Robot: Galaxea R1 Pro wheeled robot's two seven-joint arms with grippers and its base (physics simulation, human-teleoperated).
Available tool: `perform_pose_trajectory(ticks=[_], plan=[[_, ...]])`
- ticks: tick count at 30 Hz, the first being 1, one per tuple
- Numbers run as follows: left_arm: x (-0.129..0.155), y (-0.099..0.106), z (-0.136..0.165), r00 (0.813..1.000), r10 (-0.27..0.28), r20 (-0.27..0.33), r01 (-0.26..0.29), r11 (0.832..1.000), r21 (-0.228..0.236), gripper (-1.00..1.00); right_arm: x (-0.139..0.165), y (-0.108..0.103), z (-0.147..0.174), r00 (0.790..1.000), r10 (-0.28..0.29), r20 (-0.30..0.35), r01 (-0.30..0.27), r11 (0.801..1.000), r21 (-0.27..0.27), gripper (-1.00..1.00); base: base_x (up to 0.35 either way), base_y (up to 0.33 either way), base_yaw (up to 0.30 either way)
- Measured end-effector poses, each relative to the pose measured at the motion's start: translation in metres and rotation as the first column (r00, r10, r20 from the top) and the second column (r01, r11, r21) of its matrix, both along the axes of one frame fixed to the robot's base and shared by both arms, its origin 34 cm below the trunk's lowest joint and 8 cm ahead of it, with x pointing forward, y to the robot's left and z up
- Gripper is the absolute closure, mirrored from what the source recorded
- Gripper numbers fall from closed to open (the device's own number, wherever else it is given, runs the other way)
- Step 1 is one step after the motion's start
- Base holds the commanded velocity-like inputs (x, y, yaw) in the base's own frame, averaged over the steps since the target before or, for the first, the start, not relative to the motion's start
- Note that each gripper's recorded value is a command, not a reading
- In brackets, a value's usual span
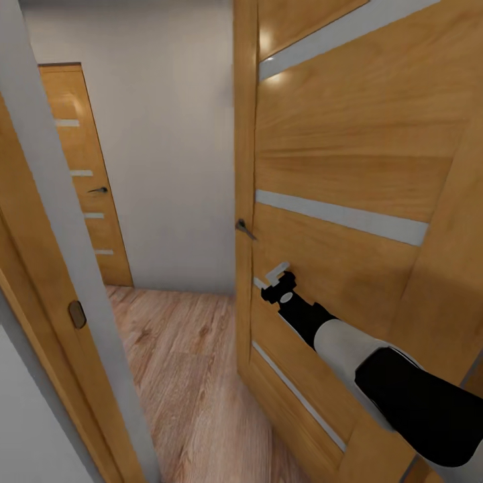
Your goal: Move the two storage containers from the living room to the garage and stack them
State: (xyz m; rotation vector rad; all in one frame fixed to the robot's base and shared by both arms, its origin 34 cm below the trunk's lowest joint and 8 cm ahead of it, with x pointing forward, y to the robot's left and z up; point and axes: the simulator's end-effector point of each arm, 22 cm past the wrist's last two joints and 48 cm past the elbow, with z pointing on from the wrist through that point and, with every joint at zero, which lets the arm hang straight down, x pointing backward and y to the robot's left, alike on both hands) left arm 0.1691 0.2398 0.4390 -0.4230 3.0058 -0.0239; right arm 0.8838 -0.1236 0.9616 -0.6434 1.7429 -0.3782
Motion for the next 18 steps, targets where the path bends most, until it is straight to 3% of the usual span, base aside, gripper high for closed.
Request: perform_pose_trajectory(ticks=[9,13,18], plan=[[0.0,0.0,0.0,1.0,0.002,0.001,-0.002,1.0,0.001,-1.0,-0.001,-0.009,-0.011,0.999,0.029,-0.036,-0.029,1.0,-0.005,-1.0,0.0,0.0,0.0],[0.0,0.001,0.0,1.0,0.006,0.001,-0.006,1.0,0.002,-1.0,-0.006,0.023,-0.006,0.998,0.065,-0.028,-0.064,0.998,0.03,-1.0,0.0,0.0,0.0],[0.0,0.002,0.0,1.0,0.005,0.002,-0.005,1.0,0.002,-1.0,-0.007,0.035,-0.001,0.997,0.076,-0.007,-0.076,0.996,0.042,-1.0,0.0,0.0,0.0]])
